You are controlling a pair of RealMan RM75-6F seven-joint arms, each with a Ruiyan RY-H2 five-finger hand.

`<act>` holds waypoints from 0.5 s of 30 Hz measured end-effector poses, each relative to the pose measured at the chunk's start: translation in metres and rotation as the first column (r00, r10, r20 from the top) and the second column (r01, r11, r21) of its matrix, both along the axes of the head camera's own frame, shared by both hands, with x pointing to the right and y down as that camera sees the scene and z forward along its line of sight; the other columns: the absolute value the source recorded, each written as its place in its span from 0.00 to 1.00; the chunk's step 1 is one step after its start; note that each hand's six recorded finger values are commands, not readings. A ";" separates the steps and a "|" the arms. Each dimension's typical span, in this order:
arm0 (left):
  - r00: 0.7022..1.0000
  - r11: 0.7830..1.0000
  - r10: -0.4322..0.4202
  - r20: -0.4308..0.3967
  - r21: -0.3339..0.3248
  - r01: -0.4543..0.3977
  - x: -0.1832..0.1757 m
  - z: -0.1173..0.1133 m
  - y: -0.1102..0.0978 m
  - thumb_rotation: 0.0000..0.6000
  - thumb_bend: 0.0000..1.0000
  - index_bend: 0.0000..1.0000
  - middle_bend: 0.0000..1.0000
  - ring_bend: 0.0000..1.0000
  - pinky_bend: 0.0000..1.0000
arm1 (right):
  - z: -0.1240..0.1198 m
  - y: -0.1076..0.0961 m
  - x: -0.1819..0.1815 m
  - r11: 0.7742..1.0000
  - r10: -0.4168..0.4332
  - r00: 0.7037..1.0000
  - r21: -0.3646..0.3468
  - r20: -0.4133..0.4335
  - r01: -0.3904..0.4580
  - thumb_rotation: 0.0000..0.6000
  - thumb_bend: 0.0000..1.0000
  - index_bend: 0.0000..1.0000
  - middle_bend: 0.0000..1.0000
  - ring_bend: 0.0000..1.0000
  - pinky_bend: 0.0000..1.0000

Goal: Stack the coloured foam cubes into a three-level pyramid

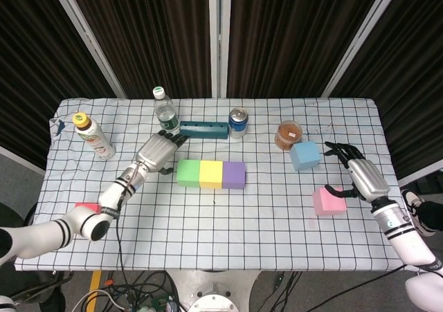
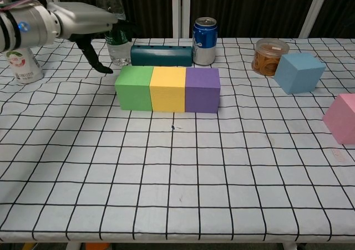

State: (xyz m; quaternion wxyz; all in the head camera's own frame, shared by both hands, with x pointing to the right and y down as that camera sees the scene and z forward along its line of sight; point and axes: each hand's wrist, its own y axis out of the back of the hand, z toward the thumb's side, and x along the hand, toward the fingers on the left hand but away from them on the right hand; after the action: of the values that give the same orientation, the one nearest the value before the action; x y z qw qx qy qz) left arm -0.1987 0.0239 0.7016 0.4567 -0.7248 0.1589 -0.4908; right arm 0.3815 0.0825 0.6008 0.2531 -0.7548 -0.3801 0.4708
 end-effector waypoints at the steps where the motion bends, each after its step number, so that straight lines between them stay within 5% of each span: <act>1: 1.000 1.000 -0.022 -0.016 0.006 0.022 -0.006 -0.005 0.001 0.99 0.17 0.08 0.15 0.23 0.23 | 0.000 0.001 0.001 1.000 0.003 1.000 0.001 -0.001 -0.003 1.00 0.20 0.00 0.21 0.04 0.00; 9: 0.970 0.971 -0.220 -0.101 0.073 0.228 -0.087 -0.053 0.017 1.00 0.17 0.09 0.15 0.23 0.22 | -0.001 0.014 0.012 1.000 0.021 1.000 -0.007 -0.021 -0.021 1.00 0.20 0.00 0.22 0.04 0.00; 15: 0.968 0.966 -0.243 -0.062 0.078 0.247 -0.129 -0.068 0.047 1.00 0.17 0.11 0.16 0.23 0.22 | -0.009 0.011 0.011 1.000 0.020 1.000 0.023 -0.009 -0.020 1.00 0.20 0.00 0.22 0.04 0.00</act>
State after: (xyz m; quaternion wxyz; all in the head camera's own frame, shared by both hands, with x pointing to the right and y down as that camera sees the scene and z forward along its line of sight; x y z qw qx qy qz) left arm -0.3274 0.0708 0.6336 0.4187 -0.6921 0.2800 -0.5170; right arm 0.3921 0.0935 0.5913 0.2587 -0.7459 -0.3919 0.4724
